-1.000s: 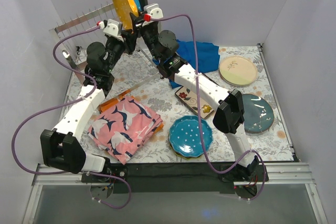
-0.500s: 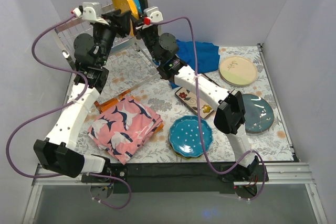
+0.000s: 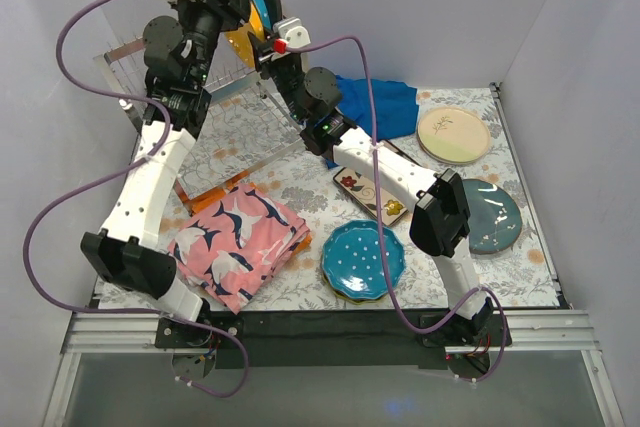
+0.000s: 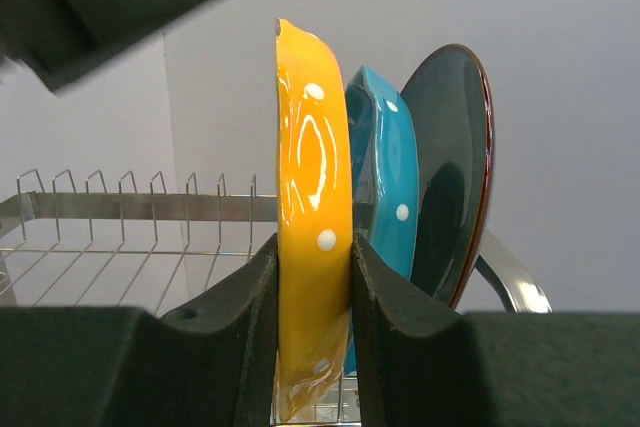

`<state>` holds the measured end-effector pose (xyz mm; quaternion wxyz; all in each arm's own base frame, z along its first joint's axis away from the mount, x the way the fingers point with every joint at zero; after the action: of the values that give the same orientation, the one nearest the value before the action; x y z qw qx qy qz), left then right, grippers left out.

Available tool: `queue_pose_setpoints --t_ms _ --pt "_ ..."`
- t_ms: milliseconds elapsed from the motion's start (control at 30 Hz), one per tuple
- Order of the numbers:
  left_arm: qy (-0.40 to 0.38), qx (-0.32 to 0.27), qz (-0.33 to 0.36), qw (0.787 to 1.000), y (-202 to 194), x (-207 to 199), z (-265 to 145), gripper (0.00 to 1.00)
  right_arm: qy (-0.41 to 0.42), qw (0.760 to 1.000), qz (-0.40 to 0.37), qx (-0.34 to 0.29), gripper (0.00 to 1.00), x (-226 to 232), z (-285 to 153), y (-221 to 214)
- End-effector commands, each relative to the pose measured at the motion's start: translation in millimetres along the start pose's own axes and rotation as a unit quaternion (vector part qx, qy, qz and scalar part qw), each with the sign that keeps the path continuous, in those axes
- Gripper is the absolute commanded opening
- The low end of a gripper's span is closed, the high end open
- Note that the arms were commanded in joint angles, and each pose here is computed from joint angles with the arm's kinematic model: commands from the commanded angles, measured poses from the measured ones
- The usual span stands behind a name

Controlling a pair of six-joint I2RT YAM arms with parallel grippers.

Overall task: Unload the plates from the dish rack
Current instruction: Unload the plate from the dish rack.

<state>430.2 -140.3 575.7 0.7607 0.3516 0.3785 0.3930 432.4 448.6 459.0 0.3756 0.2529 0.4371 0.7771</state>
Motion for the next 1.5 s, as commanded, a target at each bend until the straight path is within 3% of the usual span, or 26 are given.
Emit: queue_pose_setpoints --t_ms 0,333,733,933,1233,1467 --pt "0.042 0.024 -0.008 0.999 -13.1 14.5 6.4 0.43 -0.004 0.999 -0.021 0.047 0.01 -4.3 -7.5 -23.1" --pt "0.047 0.033 -0.023 0.998 -25.5 21.6 25.0 0.43 -0.002 0.999 -0.023 0.045 0.01 -2.3 -7.7 -24.2" --pt "0.089 0.092 -0.074 0.989 -19.1 26.5 3.1 0.38 -0.006 0.999 -0.031 0.045 0.01 -3.3 -9.0 -22.0" --pt "0.112 0.087 -0.077 0.987 -5.7 39.0 -5.9 0.38 -0.003 0.999 -0.031 0.045 0.01 -2.3 -8.6 -23.0" --pt "0.106 0.089 -0.070 0.988 -8.3 40.1 -6.5 0.38 -0.002 0.998 -0.034 0.044 0.01 -1.5 -9.1 -21.9" --pt "0.069 0.109 -0.089 0.988 -33.3 34.6 0.9 0.36 0.002 0.998 -0.037 0.044 0.01 -0.4 -8.6 -22.5"
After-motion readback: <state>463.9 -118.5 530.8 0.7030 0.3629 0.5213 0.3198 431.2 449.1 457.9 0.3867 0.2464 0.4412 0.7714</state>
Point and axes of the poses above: each gripper's point midway between its finger pads, its own z axis out along the fingers, its own x axis along the line the jaws close on, y = z × x, the point moved 2 cm from there along -z, back along the fingers, and after that the axes turned 6 degrees about z, right-handed, at the moved point
